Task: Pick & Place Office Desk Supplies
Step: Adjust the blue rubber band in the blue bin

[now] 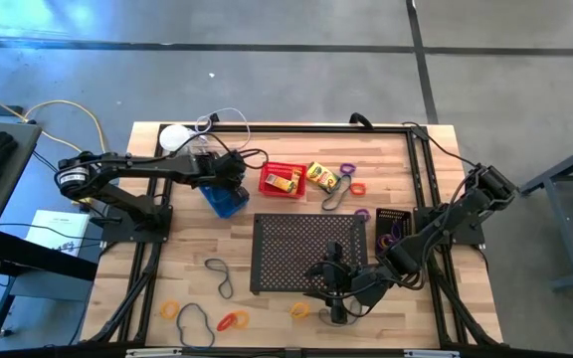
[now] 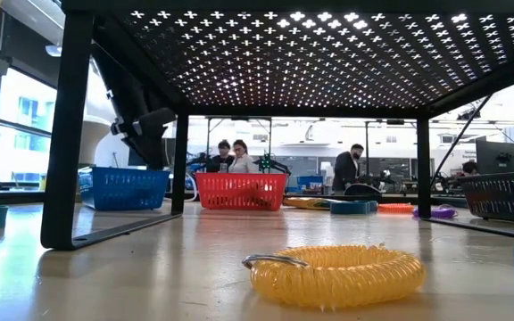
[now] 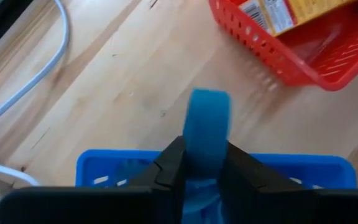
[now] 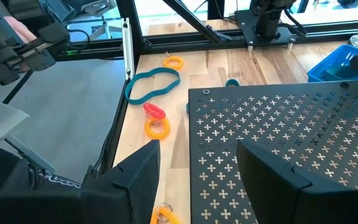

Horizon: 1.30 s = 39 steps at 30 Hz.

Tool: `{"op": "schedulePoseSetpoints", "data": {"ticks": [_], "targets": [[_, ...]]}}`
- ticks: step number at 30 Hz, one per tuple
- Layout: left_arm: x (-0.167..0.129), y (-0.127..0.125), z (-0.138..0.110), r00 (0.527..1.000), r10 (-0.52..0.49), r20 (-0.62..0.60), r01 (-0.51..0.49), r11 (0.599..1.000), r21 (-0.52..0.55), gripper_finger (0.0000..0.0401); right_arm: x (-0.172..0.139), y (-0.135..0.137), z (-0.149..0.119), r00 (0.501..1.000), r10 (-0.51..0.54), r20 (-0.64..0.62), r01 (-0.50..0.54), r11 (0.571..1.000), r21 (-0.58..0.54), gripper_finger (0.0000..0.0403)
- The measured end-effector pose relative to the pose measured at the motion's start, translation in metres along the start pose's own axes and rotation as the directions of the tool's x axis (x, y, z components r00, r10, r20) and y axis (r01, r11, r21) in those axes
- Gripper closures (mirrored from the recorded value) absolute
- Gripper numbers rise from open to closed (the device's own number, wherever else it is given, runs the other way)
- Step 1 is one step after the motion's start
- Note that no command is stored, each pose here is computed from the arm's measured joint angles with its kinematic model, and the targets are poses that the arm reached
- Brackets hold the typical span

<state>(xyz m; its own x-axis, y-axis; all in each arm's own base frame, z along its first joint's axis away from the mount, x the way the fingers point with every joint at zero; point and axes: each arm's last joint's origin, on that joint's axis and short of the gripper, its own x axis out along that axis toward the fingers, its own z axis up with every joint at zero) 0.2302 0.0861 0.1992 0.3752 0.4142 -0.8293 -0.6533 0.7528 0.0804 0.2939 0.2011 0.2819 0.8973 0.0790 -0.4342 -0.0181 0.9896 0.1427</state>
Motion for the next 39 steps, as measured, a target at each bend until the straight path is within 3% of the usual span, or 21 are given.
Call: {"op": "schedulePoseSetpoints", "data": {"ticks": [7,13,21,27,34,39], "targets": [[0.0,0.001,-0.002,0.999,0.049,-0.007,-0.048,0.999,0.017,0.0395,0.0,0.0,-0.001,1.0,-0.004,-0.008,0.004,1.0,-0.01,0.0203],[-0.007,-0.007,-0.01,0.998,0.036,-0.044,-0.033,0.997,0.063,0.0398,0.0,-0.001,-0.001,1.0,-0.006,-0.014,0.006,1.0,-0.009,0.0203],[-0.035,-0.018,-0.02,1.0,-0.017,-0.015,0.017,1.0,-0.007,0.0399,0.0,-0.001,-0.002,1.0,-0.013,-0.019,0.013,1.0,-0.01,0.0203],[-0.039,-0.023,-0.035,0.989,-0.042,-0.138,0.054,0.995,0.08,0.0399,0.0,-0.001,-0.002,1.0,-0.013,-0.019,0.013,1.0,-0.01,0.0203],[-0.032,-0.029,-0.038,0.983,-0.027,-0.183,0.05,0.991,0.125,0.0385,0.0,-0.001,-0.003,1.0,-0.015,-0.026,0.015,1.0,0.01,0.0203],[-0.024,-0.032,-0.04,0.976,0.0,-0.219,0.051,0.973,0.227,0.0369,0.0,-0.001,-0.003,0.999,-0.014,-0.031,0.014,1.0,0.009,0.0203]]}}
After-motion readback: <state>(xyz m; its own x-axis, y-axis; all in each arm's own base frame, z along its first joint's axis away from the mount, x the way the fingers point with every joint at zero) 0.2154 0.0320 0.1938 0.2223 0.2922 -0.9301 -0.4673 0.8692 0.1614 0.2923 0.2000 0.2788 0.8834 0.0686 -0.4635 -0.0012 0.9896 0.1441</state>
